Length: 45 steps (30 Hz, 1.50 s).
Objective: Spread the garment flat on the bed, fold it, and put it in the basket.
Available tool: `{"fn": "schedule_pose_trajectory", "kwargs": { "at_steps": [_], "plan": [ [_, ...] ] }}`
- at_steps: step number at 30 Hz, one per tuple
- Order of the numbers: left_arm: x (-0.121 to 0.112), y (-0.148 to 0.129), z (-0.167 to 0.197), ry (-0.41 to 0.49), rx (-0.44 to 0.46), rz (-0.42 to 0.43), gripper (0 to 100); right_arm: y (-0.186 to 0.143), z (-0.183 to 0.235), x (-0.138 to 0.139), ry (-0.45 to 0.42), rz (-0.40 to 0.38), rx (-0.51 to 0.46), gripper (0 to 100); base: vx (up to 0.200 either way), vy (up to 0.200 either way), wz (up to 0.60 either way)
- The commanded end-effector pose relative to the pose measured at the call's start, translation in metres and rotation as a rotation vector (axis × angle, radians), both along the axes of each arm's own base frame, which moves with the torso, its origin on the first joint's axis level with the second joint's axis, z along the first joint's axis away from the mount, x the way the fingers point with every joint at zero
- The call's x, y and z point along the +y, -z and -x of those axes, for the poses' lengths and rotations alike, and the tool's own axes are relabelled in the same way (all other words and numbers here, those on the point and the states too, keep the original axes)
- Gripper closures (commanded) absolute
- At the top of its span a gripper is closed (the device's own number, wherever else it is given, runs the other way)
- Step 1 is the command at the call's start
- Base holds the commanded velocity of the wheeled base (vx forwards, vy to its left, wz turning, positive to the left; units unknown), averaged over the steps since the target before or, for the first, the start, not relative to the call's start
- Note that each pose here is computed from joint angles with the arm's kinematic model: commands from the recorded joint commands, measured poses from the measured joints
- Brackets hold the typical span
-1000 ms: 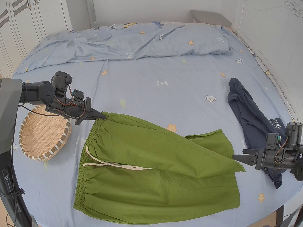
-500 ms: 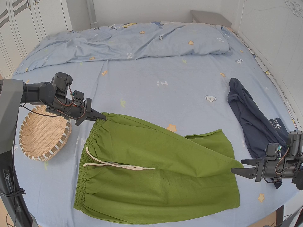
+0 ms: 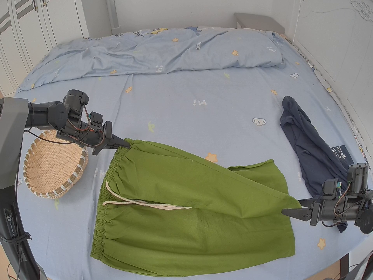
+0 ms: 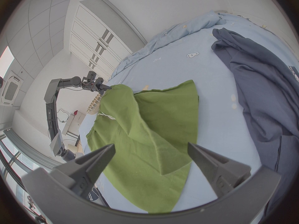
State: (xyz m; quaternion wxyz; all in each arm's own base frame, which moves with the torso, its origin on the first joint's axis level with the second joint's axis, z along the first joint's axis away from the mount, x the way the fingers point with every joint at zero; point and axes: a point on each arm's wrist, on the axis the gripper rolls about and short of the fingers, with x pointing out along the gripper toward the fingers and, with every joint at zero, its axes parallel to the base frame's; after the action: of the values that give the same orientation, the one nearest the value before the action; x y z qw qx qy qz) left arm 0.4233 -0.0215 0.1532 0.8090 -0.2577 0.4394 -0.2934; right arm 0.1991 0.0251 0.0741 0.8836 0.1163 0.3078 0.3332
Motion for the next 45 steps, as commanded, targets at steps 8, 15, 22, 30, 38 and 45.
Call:
{"fn": "schedule_pose_trajectory", "kwargs": {
  "at_steps": [8,15,22,30,38,45],
  "plan": [
    [0.000,0.000,0.000,0.000,0.001,0.000,100,0.013,-0.007,-0.001,0.008,0.000,0.033,100,0.000,0.000,0.00],
    [0.004,-0.004,0.003,-0.009,-0.006,0.000,100,-0.005,-0.024,-0.001,0.021,-0.015,-0.046,100,0.000,0.000,0.00],
    [0.010,-0.021,0.012,-0.021,-0.040,0.002,100,-0.057,-0.051,0.002,0.030,-0.045,-0.095,100,0.000,0.000,0.00],
    [0.032,-0.034,0.022,-0.073,-0.091,-0.001,100,-0.119,-0.092,0.002,0.033,-0.041,-0.141,100,0.000,0.000,0.00],
    [0.047,-0.036,0.027,-0.114,-0.176,-0.011,100,-0.134,-0.142,0.008,0.024,-0.045,-0.148,100,0.000,0.000,0.00],
    [0.048,-0.032,0.023,-0.116,-0.212,-0.015,100,-0.129,-0.178,0.012,0.021,-0.045,-0.138,100,0.000,0.000,0.00]
  ]
}}
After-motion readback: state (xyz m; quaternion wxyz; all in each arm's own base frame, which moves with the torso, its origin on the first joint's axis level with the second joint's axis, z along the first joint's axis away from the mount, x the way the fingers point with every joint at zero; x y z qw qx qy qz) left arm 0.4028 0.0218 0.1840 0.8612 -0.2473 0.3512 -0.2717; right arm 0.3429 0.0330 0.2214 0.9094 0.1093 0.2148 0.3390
